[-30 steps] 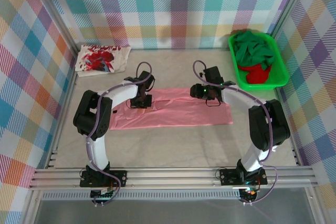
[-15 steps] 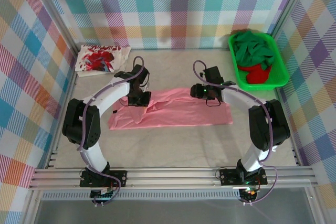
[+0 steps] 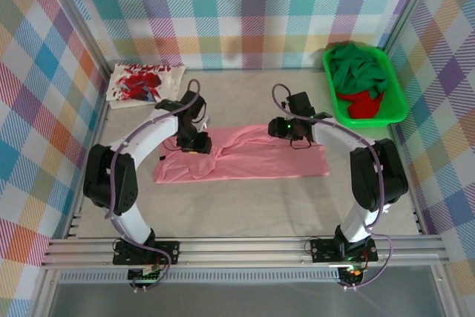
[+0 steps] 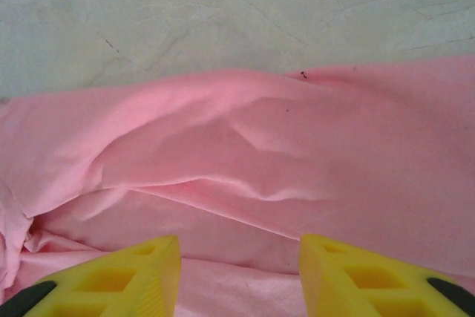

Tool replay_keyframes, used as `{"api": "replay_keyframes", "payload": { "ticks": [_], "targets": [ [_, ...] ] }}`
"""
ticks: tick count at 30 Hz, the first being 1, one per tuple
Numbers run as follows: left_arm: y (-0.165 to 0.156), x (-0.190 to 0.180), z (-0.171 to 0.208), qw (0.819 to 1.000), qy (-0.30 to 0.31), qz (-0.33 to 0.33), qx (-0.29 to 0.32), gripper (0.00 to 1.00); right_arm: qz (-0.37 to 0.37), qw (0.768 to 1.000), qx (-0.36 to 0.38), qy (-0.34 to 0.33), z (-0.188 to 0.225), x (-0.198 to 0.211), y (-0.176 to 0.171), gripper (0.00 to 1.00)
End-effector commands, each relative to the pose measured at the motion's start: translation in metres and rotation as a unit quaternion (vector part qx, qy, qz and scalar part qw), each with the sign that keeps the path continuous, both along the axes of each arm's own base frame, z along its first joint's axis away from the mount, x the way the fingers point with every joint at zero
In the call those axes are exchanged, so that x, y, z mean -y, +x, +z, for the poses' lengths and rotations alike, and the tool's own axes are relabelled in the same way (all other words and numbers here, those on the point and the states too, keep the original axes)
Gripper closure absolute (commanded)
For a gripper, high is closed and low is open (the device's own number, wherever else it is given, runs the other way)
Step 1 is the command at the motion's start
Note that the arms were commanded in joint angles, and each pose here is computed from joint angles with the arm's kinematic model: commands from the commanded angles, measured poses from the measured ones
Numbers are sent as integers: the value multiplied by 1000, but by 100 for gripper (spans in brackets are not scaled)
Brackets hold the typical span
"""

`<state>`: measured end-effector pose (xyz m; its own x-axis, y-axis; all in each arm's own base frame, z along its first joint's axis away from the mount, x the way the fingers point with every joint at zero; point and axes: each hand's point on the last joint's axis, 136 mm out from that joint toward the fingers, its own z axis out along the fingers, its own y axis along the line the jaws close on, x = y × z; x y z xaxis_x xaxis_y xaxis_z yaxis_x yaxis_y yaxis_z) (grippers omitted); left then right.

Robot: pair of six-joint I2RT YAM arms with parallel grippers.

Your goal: Fold and stack the t-shirts

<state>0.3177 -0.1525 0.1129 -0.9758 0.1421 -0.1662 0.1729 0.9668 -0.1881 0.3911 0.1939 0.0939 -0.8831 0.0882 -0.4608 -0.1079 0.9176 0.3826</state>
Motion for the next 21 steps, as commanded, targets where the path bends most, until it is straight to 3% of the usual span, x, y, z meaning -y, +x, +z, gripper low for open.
{"api": "replay_keyframes", "payload": {
  "ticks": [1,4,8,14,21],
  "targets": [
    [4,-37,14,995,-5,100,31,58,6,1000,0,1,3,-2,3,54],
    [-10,-58,-10,986,-13,164,2,61,9,1000,-1,5,2,-4,4,54],
    [-9,-67,-37,980,-28,197,-11,62,17,1000,-3,12,0,-10,8,54],
    [23,-68,-43,978,-26,207,19,59,21,1000,1,11,4,-10,9,54],
    [61,-105,-38,970,42,234,56,55,18,1000,13,2,8,-6,8,53]
  ]
}}
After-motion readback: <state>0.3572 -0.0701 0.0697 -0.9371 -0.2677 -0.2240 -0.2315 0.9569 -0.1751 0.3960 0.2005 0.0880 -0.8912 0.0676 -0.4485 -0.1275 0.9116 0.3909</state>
